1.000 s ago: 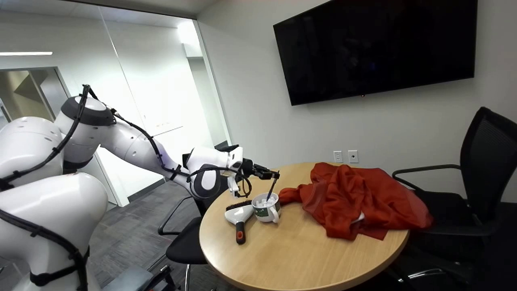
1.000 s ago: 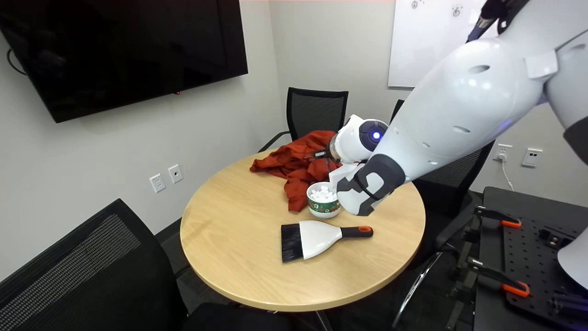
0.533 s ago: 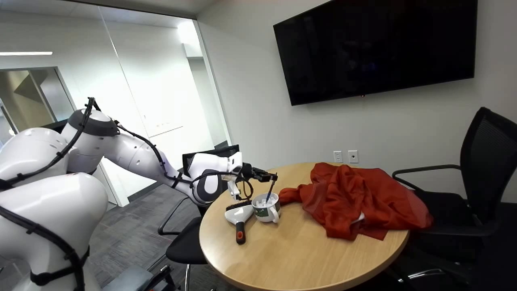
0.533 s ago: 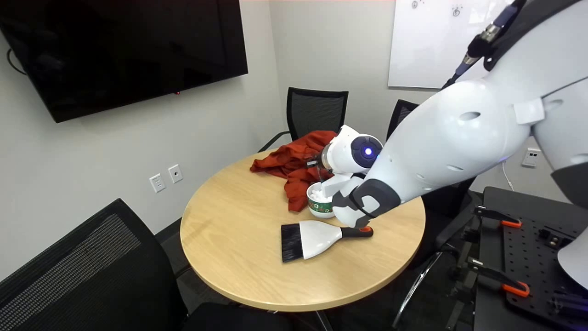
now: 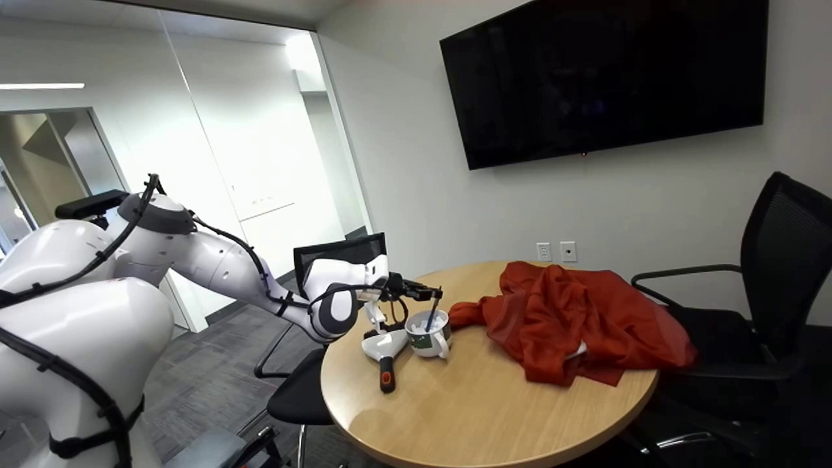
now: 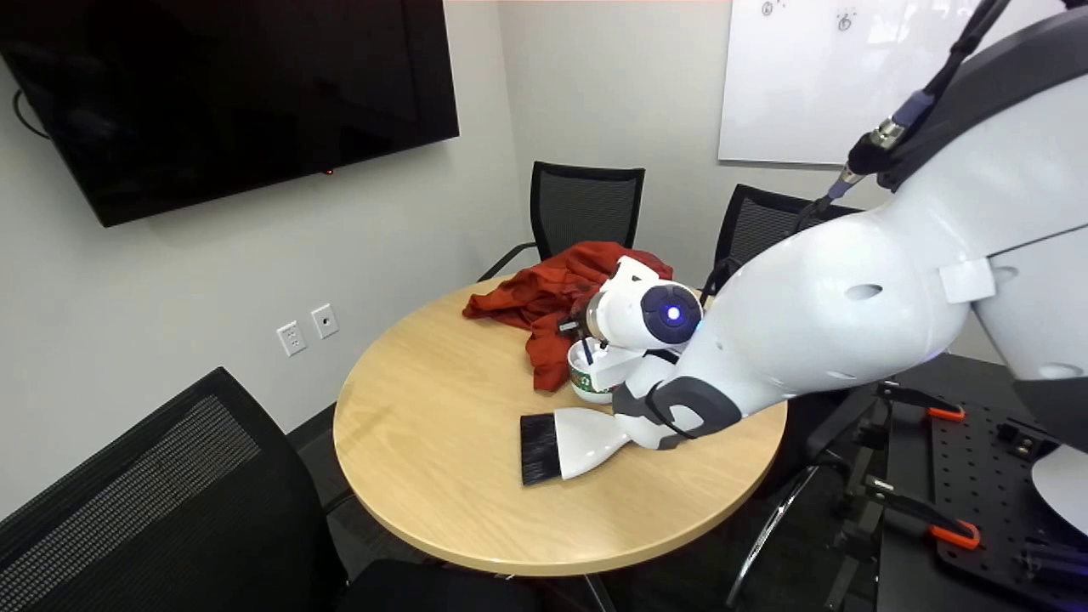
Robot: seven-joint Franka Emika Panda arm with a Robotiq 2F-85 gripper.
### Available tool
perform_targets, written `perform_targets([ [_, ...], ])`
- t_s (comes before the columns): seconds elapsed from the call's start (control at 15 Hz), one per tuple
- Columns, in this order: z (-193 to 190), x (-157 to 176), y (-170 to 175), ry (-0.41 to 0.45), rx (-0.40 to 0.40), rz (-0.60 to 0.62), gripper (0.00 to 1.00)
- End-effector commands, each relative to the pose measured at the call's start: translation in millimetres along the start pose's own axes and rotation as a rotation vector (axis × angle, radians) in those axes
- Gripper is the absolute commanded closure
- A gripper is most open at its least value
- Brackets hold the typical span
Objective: Use the pen to stir in the pot
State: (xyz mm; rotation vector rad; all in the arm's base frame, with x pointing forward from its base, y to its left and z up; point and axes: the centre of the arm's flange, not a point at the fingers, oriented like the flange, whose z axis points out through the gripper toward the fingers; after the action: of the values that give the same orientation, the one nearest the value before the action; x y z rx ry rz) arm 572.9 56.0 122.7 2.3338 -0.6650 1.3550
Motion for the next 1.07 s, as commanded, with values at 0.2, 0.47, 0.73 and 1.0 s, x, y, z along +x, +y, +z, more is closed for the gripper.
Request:
perform_targets([
  [0.2, -18.5, -9.9, 4.2, -0.026, 0.016, -0.018, 0.96],
  [0.47, -20.2, 2.4, 19.6, 0.021, -0.025, -0.006, 0.96],
  [0.73, -15.5, 17.2, 37.0, 0.076, -0.071, 0.015, 0.96],
  [1.0, -2.2, 18.6, 42.1, 0.120, -0.077, 0.035, 0.96],
])
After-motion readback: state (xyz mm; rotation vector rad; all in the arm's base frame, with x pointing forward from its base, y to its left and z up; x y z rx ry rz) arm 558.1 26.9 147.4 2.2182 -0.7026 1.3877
